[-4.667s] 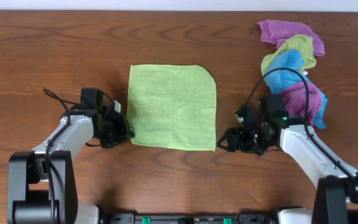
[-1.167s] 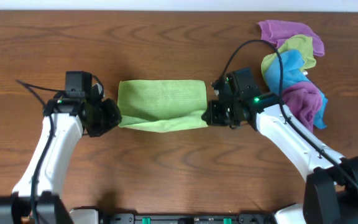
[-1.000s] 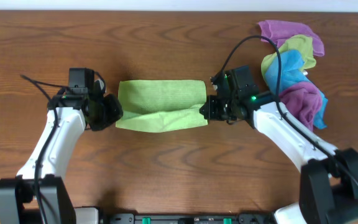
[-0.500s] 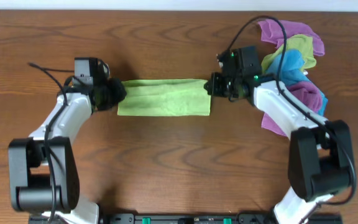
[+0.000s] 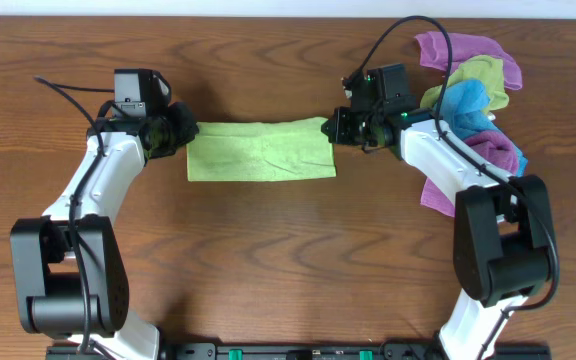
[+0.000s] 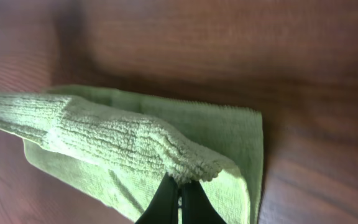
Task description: Fold the cloth
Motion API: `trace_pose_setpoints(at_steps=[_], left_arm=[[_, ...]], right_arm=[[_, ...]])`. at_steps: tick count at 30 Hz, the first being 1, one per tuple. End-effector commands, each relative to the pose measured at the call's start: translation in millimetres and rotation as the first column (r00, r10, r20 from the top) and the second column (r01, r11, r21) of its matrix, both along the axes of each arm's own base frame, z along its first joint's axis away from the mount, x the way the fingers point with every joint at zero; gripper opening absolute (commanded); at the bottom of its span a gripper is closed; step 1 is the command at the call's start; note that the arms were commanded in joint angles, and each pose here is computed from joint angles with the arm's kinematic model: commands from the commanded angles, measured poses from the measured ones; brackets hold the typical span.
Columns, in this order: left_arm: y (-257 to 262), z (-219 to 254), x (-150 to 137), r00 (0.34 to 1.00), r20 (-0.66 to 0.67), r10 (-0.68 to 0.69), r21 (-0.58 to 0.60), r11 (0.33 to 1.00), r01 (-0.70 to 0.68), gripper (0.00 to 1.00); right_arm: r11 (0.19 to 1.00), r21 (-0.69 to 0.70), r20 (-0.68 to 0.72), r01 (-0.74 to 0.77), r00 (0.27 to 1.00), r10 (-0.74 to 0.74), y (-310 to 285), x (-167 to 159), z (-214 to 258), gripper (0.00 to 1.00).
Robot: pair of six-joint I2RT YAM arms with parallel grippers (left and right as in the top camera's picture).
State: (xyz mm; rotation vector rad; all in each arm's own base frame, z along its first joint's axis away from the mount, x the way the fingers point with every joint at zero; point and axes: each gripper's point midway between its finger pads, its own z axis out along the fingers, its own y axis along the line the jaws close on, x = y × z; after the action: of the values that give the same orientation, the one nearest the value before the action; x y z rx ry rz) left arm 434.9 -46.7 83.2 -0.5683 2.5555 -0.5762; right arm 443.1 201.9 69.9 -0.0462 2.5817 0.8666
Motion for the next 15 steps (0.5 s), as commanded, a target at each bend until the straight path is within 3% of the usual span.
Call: trace_pose_setpoints(at_steps=[1, 15], left_arm=[[8.5, -8.0, 8.7, 1.000, 0.006, 0.007, 0.042, 0.999, -0.007, 0.06], [12.6, -33.9, -35.1, 0.981, -0.194, -0.017, 0.071, 0.997, 0.031, 0.06]], right_arm=[[1.000, 0.020, 0.016, -0.001, 1.000, 0.000, 1.4, 6.2, 6.5, 0.01], [1.000, -0.016, -0.233, -0.016, 0.972, 0.012, -4.3, -43.9, -18.8, 0.01]])
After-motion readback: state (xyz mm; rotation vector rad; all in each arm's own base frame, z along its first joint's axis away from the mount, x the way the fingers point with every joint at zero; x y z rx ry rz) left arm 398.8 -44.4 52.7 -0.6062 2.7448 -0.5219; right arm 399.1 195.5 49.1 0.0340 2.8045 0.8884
